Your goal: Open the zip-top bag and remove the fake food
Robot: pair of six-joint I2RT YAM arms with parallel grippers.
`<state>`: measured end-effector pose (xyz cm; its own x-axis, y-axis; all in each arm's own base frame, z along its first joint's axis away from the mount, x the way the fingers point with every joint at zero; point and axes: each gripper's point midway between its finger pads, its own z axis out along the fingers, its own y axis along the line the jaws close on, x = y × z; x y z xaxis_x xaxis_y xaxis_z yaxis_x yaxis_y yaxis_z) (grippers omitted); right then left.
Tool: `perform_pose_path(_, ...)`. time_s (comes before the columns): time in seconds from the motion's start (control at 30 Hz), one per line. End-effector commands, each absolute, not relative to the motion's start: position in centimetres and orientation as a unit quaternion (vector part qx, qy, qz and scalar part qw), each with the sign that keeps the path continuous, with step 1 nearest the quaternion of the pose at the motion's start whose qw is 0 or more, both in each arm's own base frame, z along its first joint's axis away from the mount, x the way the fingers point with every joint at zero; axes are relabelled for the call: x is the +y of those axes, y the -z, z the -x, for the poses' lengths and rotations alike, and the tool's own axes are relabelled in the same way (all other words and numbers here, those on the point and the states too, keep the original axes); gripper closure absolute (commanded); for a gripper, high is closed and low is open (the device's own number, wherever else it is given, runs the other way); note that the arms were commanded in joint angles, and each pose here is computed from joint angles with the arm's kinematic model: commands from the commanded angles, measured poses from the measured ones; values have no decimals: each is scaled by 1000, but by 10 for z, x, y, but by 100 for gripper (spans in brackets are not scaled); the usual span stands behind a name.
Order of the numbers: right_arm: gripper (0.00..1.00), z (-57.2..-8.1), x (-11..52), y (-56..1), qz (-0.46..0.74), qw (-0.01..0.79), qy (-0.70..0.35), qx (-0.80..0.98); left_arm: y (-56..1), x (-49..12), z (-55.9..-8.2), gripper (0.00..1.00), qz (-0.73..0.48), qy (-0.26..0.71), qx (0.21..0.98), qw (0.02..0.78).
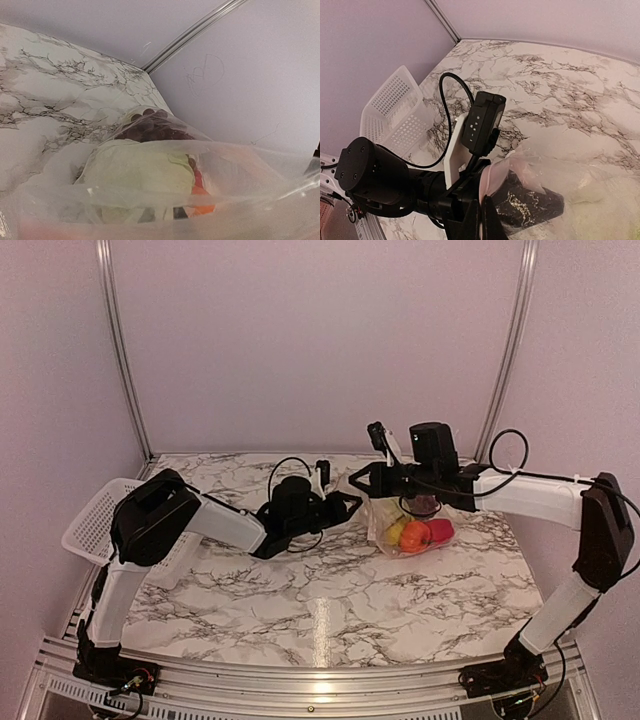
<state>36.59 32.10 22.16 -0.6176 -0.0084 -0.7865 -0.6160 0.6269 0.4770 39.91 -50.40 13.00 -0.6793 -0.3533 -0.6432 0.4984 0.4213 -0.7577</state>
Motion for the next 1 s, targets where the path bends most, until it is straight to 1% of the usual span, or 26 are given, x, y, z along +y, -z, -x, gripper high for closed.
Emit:
perform_pose_path(0.0, 100, -364, 316, -239, 194, 410, -398, 798, -127, -496, -393, 98, -49, 529, 750, 393)
perform_pose_path(0.03, 100, -364, 315, -239, 193, 410, -397, 798, -129, -491, -390, 100, -48, 527, 751, 394)
perform_pose_path(0.2, 100, -363, 309, -233, 191, 410, -389, 802, -126, -456, -372, 100, -45, 489, 781, 385)
perform_pose_path(0.3, 100, -360, 309, -225, 193, 401, -391, 805, -117, -429, -359, 100, -45, 448, 811, 374)
perform_pose_path(0.5, 100, -353, 316, -212, 196, 387, -399, 808, -79, -382, -345, 100, -31, 368, 869, 328)
perform_pose_path(0.67, 100, -353, 319, -204, 192, 384, -397, 811, -46, -352, -333, 100, -58, 279, 911, 297)
perform_pose_path(0.73, 100, -352, 321, -201, 194, 380, -398, 812, -38, -342, -333, 100, -62, 248, 920, 296)
perform_pose_path(0.87, 100, -347, 332, -195, 202, 371, -404, 812, -40, -335, -330, 100, -73, 241, 918, 307)
perform_pose_path(0.97, 100, -339, 344, -187, 210, 358, -409, 813, -43, -320, -332, 100, -77, 206, 923, 316)
